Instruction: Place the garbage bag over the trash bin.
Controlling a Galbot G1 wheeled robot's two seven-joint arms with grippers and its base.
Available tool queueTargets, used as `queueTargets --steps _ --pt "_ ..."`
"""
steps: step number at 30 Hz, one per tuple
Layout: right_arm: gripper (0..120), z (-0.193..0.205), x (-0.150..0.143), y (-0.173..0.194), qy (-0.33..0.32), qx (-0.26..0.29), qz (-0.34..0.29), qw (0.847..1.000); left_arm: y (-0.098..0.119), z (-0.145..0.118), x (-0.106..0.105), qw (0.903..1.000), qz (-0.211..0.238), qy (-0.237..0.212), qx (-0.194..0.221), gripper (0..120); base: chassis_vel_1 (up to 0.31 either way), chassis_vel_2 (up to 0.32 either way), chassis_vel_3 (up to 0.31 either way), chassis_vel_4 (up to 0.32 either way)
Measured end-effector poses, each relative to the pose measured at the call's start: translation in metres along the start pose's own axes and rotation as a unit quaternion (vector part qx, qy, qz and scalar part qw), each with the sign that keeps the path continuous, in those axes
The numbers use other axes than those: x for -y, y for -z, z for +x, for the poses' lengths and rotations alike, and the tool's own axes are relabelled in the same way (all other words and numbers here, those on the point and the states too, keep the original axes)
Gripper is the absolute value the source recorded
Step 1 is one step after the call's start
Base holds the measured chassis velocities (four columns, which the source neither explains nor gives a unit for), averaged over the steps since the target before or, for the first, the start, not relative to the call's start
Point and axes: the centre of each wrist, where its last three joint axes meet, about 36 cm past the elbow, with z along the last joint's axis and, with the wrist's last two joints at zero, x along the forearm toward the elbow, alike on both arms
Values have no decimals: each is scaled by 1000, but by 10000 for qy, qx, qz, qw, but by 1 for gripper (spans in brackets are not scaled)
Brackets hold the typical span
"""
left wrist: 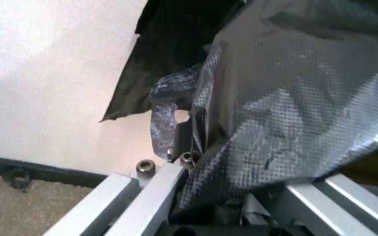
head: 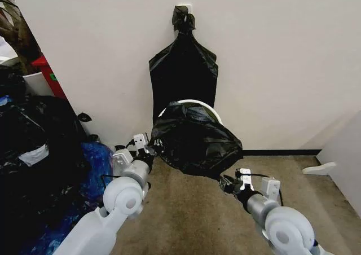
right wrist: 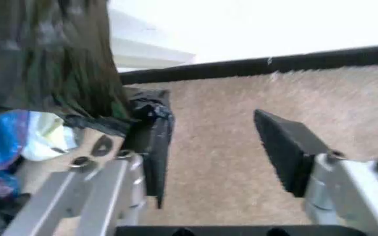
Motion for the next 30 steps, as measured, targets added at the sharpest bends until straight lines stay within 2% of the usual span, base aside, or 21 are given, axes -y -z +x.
queueTargets --steps 4,7,9,11,14,22,30 --pt "68 17 -6 -2 -64 82 149 9998 3 -1 0 10000 59 11 -1 2 0 0 0 0" --pt "75 24 -10 -4 -86 91 190 9997 4 -2 1 9999 100 25 0 2 0 0 0 0" --pt "85 34 -16 -6 -164 146 225 9995 6 -3 1 9999 114 38 24 2 0 0 0 0" --pt "86 38 -18 -6 -174 154 223 9995 7 -4 1 9999 114 47 31 2 0 0 0 0" --pt "98 50 -27 -7 -238 183 231 9993 9 -6 1 9998 115 120 62 2 0 0 0 0" --pt "100 70 -36 -6 -523 311 308 9977 9 -7 0 9996 121 225 72 2 0 0 0 0" --pt "100 74 -32 -14 -689 212 169 9973 15 -6 -1 9996 105 224 97 2 0 0 0 0"
